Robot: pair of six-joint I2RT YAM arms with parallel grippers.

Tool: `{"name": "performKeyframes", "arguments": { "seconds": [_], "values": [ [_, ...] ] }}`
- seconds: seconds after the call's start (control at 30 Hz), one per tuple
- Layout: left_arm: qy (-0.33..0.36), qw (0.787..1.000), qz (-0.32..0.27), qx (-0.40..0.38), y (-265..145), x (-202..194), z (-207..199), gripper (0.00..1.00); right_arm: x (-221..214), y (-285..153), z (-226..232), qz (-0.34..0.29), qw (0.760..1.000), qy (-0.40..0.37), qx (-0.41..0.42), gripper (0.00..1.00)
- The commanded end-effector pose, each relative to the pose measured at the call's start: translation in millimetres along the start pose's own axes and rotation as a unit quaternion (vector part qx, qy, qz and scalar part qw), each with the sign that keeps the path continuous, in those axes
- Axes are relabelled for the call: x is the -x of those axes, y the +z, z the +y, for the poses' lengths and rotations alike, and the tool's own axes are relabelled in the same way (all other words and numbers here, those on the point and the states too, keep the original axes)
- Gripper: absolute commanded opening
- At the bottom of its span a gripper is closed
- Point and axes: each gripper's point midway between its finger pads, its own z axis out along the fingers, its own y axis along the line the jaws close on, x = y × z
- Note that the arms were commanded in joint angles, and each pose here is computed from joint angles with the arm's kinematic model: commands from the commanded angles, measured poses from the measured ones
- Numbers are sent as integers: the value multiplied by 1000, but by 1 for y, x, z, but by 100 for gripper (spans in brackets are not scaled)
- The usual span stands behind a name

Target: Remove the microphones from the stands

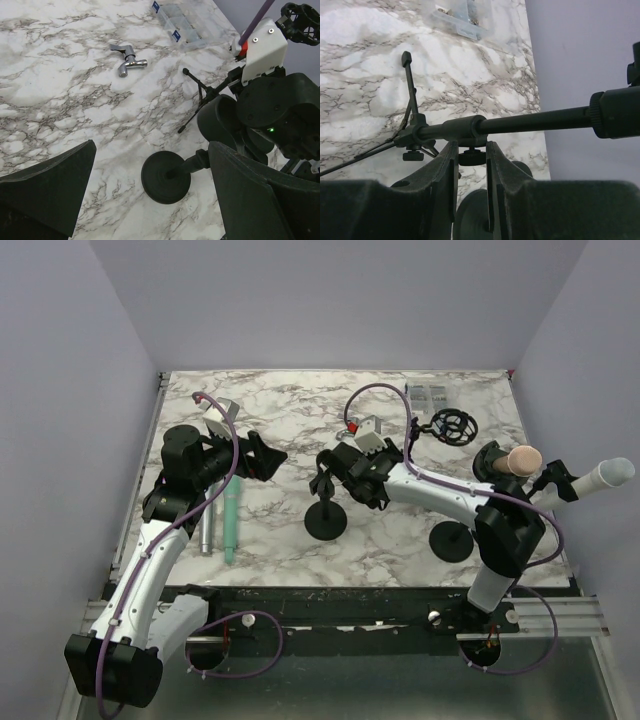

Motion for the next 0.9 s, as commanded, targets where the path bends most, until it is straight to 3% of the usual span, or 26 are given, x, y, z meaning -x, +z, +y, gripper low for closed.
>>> {"name": "performKeyframes", "arguments": {
  "seconds": [0.0,0.07,0.3,0.67,0.87],
  "values": [
    [6,1000,1,1,-2,-3,-1,98,-7,-3,-7,5,998,-58,-36,1],
    [6,1000,3,1,-1,-4,-1,99,-2,-5,-2,4,999,-42,-11,2],
    [8,1000,4,0,-1,-4,-1,99,22,-25,-2,-10,996,37,84,30],
    [8,1000,6,-4,-1,-5,-3,99,50,-56,-21,-35,977,106,182,52],
    [9,1000,8,-3,0,-6,-3,99,54,-62,-22,-29,973,114,197,57]
  ]
}}
